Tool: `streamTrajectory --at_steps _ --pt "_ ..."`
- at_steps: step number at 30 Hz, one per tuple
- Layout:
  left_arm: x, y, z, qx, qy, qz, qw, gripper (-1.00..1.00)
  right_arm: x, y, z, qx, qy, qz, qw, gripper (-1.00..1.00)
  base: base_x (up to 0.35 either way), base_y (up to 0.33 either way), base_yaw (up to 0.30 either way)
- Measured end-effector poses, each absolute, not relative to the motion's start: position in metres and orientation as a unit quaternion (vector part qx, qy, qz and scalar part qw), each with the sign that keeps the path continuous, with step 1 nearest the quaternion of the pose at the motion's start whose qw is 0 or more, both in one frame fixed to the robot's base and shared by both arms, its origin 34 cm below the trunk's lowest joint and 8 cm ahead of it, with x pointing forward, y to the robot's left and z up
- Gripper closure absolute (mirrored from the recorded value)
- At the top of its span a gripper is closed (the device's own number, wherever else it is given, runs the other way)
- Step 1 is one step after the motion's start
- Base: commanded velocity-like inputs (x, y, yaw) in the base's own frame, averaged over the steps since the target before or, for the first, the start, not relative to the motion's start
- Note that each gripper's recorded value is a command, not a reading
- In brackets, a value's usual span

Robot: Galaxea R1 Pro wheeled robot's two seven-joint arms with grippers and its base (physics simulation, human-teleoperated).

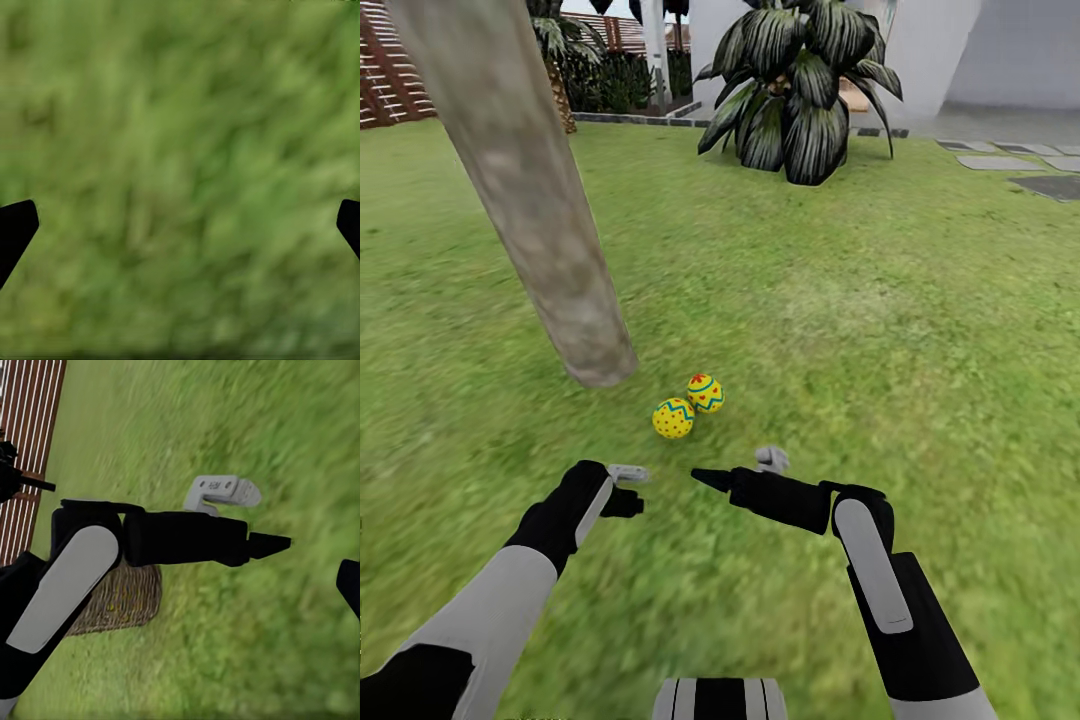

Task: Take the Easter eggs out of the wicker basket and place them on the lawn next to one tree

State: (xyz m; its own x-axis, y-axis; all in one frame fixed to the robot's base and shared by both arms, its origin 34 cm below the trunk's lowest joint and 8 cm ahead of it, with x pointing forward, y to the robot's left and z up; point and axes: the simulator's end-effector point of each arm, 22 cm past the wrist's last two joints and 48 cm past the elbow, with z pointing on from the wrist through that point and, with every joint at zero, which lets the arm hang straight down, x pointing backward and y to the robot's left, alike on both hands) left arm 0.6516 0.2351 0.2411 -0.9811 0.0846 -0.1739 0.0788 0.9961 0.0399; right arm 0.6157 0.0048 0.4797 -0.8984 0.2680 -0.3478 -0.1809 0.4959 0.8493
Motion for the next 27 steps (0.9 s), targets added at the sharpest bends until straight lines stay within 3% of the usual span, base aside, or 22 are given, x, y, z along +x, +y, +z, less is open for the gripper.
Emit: streamTrajectory --at_steps 10,27 --pt "0.661 0.237 0.266 0.041 0.993 0.021 0.108 -1.00 0.616 0.004 0.502 0.016 0.832 0.499 0.241 -1.00 -0.021 0.000 0.050" --pt "0.676 0.238 0.310 0.040 0.989 0.024 0.143 -1.00 0.614 0.005 0.543 -0.002 0.822 0.502 0.270 -1.00 -0.001 0.000 0.241"
